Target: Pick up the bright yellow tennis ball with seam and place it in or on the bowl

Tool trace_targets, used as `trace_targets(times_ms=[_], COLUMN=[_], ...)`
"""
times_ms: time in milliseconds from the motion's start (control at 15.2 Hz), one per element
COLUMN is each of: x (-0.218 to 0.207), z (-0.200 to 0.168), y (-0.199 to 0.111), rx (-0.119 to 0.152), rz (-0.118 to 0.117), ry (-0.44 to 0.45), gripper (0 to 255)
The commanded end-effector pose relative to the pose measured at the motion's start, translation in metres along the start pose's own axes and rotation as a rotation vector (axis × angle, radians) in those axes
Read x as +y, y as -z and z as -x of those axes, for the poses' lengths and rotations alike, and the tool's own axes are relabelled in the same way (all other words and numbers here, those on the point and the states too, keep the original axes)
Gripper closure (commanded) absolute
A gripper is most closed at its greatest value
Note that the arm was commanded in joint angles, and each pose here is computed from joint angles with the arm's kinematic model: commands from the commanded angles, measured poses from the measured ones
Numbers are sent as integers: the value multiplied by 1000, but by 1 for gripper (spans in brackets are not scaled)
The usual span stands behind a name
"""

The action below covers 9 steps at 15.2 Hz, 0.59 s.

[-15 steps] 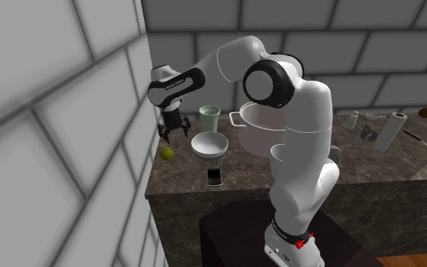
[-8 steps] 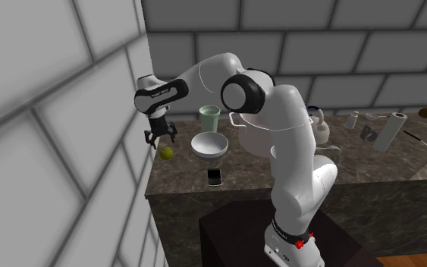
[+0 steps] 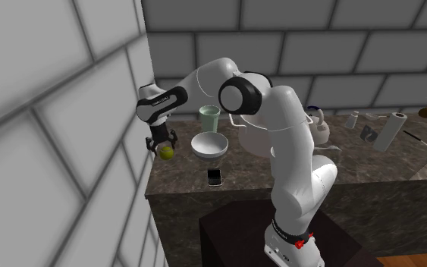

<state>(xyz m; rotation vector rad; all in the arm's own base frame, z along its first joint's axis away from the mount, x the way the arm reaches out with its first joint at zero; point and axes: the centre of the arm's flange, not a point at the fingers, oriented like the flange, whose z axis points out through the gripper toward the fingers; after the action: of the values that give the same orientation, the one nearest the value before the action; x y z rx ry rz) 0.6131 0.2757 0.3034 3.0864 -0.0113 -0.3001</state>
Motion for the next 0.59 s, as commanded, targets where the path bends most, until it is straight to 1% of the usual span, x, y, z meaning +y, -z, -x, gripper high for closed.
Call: trace_targets(times_ms=[0,330,396,528], x=[1,1,1,1], z=[1,1,1,1], y=[-1,-1,-1,-1], rx=[1,0,0,0], rz=[0,0,0,0], ry=[0,0,0,0], gripper=[0,0,255,255])
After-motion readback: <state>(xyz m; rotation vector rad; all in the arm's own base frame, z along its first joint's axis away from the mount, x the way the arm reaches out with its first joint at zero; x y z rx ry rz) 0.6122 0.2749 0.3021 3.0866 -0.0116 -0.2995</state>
